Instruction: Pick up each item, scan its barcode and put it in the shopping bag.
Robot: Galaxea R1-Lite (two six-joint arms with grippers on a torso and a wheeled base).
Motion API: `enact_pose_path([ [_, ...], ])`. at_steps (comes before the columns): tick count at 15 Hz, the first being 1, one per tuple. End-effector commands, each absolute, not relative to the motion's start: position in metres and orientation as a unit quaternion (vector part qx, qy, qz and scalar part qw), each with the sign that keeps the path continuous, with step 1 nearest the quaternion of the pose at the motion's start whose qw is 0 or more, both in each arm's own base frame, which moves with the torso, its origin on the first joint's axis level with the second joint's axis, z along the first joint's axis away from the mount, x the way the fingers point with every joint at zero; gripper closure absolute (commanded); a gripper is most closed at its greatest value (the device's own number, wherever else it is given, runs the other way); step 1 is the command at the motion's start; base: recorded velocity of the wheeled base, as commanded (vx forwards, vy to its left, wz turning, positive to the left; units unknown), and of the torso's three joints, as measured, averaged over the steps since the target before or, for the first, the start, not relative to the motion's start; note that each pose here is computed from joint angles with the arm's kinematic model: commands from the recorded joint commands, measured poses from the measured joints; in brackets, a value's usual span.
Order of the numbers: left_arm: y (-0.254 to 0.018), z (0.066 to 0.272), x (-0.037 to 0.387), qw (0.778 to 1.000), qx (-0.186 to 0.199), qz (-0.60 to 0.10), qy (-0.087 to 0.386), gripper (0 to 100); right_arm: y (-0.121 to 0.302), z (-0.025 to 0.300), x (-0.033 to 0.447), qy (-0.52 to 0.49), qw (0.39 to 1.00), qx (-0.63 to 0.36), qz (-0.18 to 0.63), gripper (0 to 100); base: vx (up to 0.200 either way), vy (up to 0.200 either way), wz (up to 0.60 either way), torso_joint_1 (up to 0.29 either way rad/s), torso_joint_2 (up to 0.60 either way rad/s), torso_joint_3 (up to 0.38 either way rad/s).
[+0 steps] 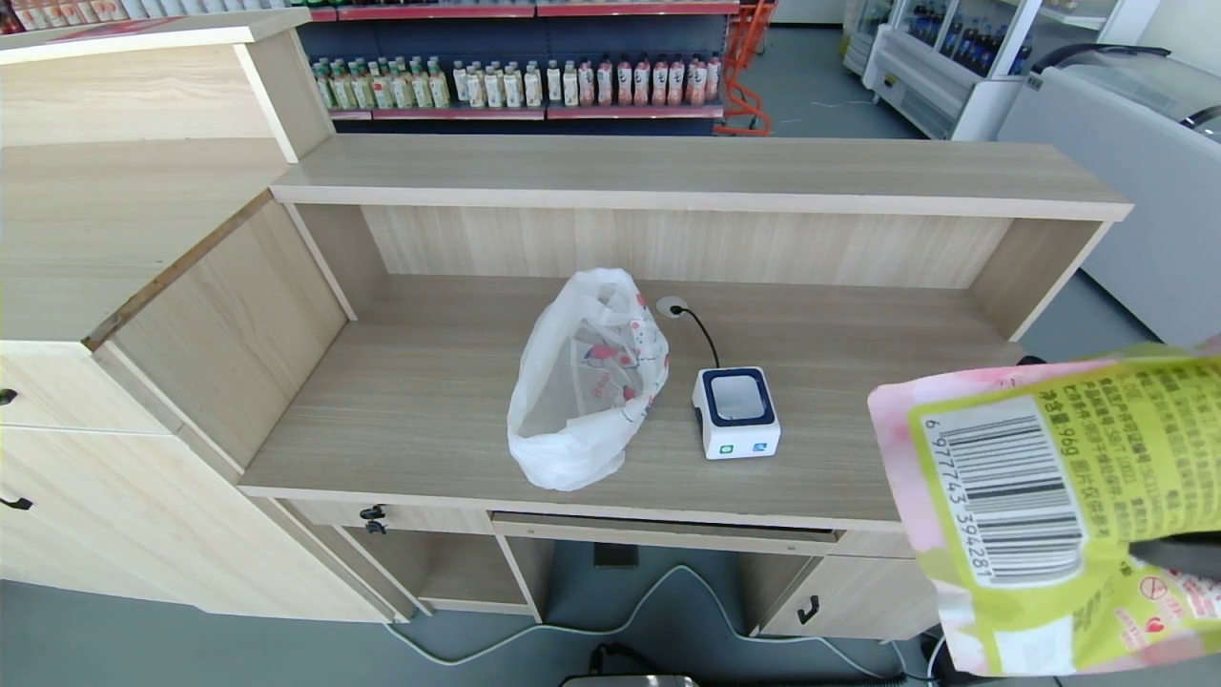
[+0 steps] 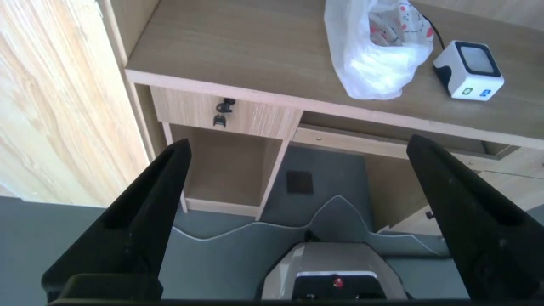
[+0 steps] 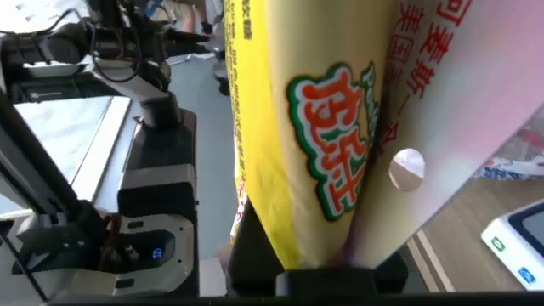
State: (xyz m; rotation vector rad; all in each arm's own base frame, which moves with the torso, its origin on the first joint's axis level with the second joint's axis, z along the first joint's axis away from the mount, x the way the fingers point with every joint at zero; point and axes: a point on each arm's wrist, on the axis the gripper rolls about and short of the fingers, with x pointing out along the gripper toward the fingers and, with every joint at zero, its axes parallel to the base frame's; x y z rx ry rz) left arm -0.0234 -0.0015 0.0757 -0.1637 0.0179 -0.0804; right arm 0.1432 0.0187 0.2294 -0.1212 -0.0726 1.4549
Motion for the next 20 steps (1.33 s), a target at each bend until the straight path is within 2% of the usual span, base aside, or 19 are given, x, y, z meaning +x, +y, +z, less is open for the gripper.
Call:
enact_pose_path([
  [1,-0.002,0.076,-0.023,0.996,-0.082,-0.040,0.009,0,-0.011,0.230,0.153,-0.002,0.853,-0.076,0.516,100,0.000,0.000,0.00,0.000,0.00,0.000],
  [2,-0.002,0.076,-0.023,0.996,-0.082,-0.040,0.009,0,-0.031,0.233,0.159,0.027,0.919,-0.096,0.381,100,0.000,0.000,0.00,0.000,0.00,0.000],
  [3,-0.002,0.076,-0.023,0.996,-0.082,-0.040,0.009,0,-0.044,0.234,0.160,0.052,0.953,-0.108,0.277,100,0.000,0.000,0.00,0.000,0.00,0.000],
  [4,-0.002,0.076,-0.023,0.996,-0.082,-0.040,0.009,0,-0.057,0.230,0.159,0.121,0.981,-0.122,0.086,100,0.000,0.000,0.00,0.000,0.00,0.000],
  [5,-0.002,0.076,-0.023,0.996,-0.082,-0.040,0.009,0,-0.062,0.226,0.160,0.162,0.978,-0.128,-0.012,100,0.000,0.000,0.00,0.000,0.00,0.000],
  [7,-0.002,0.076,-0.023,0.996,-0.082,-0.040,0.009,0,-0.068,0.221,0.161,0.196,0.963,-0.157,-0.103,100,0.000,0.000,0.00,0.000,0.00,0.000],
  [12,-0.002,0.076,-0.023,0.996,-0.082,-0.040,0.009,0,-0.070,0.232,0.168,0.154,0.940,-0.284,-0.112,100,0.000,0.000,0.00,0.000,0.00,0.000],
  [15,-0.002,0.076,-0.023,0.996,-0.082,-0.040,0.009,0,-0.070,0.233,0.174,0.145,0.917,-0.361,-0.089,100,0.000,0.000,0.20,0.004,0.00,0.001],
  [17,-0.002,0.076,-0.023,0.996,-0.082,-0.040,0.009,0,-0.068,0.240,0.186,0.111,0.861,-0.491,-0.071,100,0.000,0.000,0.60,-0.002,0.00,0.002],
  [18,-0.002,0.076,-0.023,0.996,-0.082,-0.040,0.009,0,-0.065,0.240,0.190,0.098,0.852,-0.511,-0.058,100,0.000,0.000,0.60,-0.002,0.00,0.002],
  [20,-0.002,0.076,-0.023,0.996,-0.082,-0.040,0.009,0,-0.057,0.232,0.210,0.056,0.794,-0.605,0.006,100,0.000,0.000,0.60,0.005,0.00,0.002],
])
